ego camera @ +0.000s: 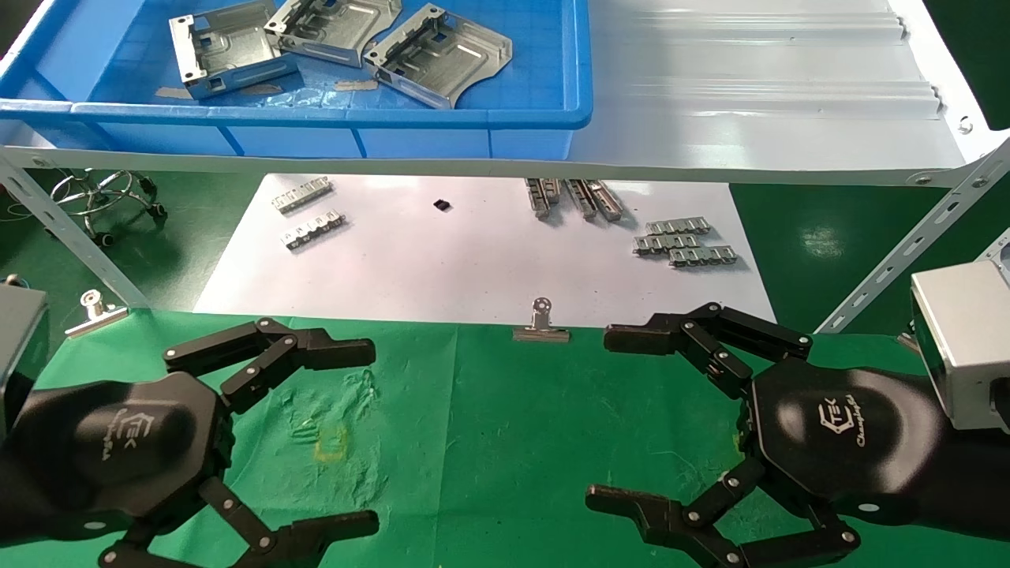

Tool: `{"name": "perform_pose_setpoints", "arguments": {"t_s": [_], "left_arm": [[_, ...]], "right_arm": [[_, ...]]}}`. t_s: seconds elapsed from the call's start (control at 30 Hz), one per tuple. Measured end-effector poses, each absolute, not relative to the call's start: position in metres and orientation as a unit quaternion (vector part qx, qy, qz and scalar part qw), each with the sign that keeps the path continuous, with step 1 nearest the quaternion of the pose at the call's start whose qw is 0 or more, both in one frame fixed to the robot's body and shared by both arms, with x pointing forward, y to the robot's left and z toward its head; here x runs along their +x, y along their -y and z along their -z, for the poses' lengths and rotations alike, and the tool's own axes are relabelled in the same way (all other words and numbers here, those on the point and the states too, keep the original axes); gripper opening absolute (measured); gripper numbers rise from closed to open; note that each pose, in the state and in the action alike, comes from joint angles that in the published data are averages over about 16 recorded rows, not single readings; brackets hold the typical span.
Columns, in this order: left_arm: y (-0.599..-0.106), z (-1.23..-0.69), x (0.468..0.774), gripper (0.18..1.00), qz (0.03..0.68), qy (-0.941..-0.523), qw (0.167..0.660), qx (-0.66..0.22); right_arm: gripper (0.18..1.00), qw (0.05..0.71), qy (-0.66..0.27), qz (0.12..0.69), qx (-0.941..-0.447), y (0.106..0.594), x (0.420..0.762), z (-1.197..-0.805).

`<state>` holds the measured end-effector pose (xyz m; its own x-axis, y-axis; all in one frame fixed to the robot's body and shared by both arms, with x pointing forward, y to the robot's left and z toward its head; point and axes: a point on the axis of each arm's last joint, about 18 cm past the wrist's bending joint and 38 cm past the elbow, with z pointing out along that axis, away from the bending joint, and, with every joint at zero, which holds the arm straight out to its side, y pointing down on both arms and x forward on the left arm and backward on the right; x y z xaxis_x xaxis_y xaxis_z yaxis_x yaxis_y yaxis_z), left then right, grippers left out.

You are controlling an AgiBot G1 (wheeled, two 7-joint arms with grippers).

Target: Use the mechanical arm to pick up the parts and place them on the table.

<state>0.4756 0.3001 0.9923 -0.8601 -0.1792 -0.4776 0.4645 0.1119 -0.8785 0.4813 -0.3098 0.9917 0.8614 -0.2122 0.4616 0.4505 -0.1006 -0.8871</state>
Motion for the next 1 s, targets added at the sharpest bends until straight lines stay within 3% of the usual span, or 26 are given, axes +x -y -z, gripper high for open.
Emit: {"name": "perform_pose_setpoints", "arguments": {"t_s": [0.63, 1.0], "left_arm": [[-0.299, -0.993, 0.476, 1.001, 0.660, -0.703, 0.246, 0.101], [-0.286, -1.011, 0.492, 1.001, 0.677, -0.679, 0.268, 0.092]], "right_arm": [[1.000, 0.665, 0.085, 0.249, -0.699, 0.310, 0.481, -0.992], [0.957, 0.665, 0.085, 0.249, -0.699, 0.310, 0.481, -0.992]]}}
